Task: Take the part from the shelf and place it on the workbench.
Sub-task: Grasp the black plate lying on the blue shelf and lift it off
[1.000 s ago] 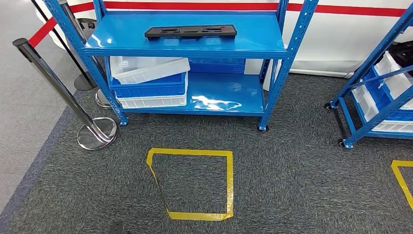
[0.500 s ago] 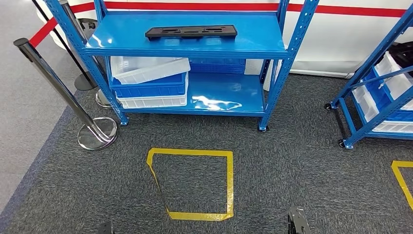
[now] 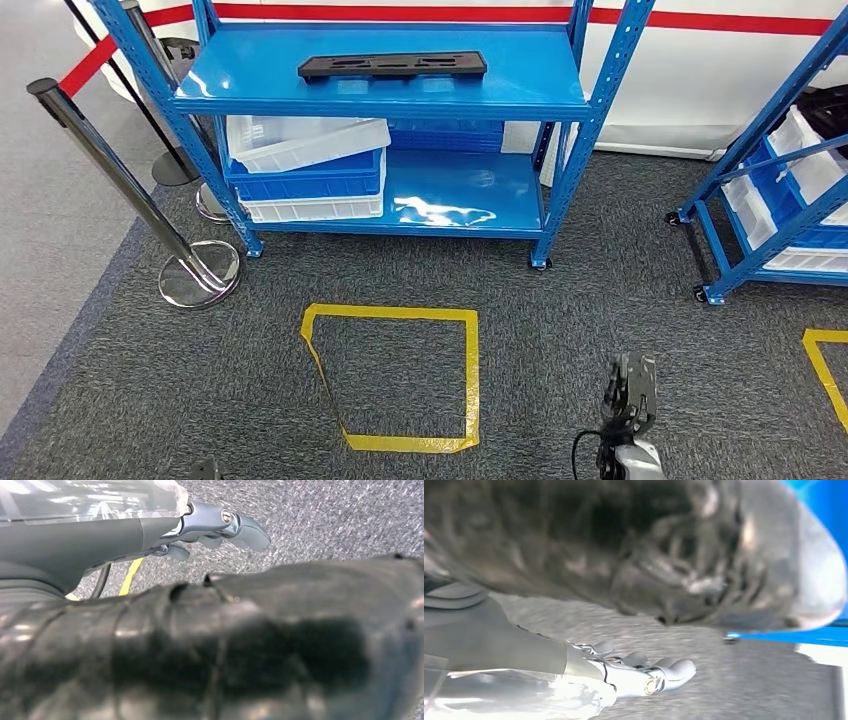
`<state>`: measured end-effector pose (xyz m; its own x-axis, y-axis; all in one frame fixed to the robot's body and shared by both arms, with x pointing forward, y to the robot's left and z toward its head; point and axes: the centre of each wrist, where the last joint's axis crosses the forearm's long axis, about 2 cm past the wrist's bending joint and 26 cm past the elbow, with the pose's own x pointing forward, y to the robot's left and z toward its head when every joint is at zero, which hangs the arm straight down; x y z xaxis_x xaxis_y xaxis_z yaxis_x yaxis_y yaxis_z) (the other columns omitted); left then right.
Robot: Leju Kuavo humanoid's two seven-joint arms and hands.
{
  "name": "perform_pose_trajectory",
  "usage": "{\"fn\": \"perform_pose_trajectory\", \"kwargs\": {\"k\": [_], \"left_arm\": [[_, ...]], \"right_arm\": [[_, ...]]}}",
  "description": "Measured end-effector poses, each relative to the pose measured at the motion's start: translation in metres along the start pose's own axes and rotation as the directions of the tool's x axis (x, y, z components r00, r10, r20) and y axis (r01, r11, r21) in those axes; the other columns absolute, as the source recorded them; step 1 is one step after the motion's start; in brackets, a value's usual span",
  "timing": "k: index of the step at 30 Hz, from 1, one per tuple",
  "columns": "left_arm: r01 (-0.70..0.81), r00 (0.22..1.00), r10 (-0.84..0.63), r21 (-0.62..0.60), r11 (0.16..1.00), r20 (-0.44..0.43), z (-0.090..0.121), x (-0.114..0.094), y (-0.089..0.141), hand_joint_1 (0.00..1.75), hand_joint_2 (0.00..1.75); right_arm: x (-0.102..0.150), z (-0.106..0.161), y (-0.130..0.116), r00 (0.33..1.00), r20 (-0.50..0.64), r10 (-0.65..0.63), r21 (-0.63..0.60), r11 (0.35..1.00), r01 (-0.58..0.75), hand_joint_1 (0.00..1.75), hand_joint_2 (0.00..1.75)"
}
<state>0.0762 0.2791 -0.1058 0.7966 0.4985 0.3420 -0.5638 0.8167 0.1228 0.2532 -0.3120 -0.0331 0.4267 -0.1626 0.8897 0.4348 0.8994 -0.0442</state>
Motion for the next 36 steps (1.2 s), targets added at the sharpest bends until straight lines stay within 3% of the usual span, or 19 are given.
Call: {"fn": "perform_pose_trajectory", "kwargs": {"k": [6,9,10,12,13,16,25,36], "left_arm": [[-0.008,1.0,0.008,0.01,1.0,0.007,0.0,0.0,0.002,0.0,0.0],[-0.005,1.0,0.004,0.013,1.0,0.017,-0.001,0.0,0.002,0.0,0.0],[-0.002,1.0,0.001,0.012,1.0,0.023,-0.001,0.0,0.002,0.0,0.0],[0.006,0.999,-0.006,0.011,1.0,0.045,-0.001,0.0,0.002,0.0,0.0],[0.01,0.998,-0.011,0.009,1.0,0.061,-0.001,0.0,0.002,0.0,0.0],[0.023,0.993,-0.024,0.003,1.0,0.118,-0.001,0.0,0.002,0.0,0.0],[0.041,0.987,-0.044,0.023,0.999,0.156,0.0,0.0,0.002,0.0,0.0],[0.044,0.988,-0.048,0.026,0.999,0.15,0.0,0.0,0.002,0.0,0.0]], "right_arm": [[0.061,-0.01,0.025,0.978,0.201,-0.058,0.083,0.996,0.041,0.0,0.0],[0.094,-0.006,0.039,0.941,0.33,-0.077,0.156,0.987,0.026,0.0,1.31],[0.105,-0.002,0.044,0.924,0.373,-0.084,0.178,0.984,0.018,0.0,1.31],[0.125,0.005,0.051,0.886,0.454,-0.097,0.214,0.977,-0.003,0.0,0.44],[0.133,0.01,0.054,0.865,0.491,-0.102,0.226,0.974,-0.013,0.0,0.44],[0.153,0.024,0.06,0.8,0.588,-0.117,0.251,0.967,-0.042,0.0,1.75],[0.186,0.058,0.067,0.679,0.706,-0.203,0.335,0.94,-0.067,0.0,1.75],[0.2,0.074,0.071,0.631,0.732,-0.256,0.381,0.922,-0.068,0.0,1.75]]}}
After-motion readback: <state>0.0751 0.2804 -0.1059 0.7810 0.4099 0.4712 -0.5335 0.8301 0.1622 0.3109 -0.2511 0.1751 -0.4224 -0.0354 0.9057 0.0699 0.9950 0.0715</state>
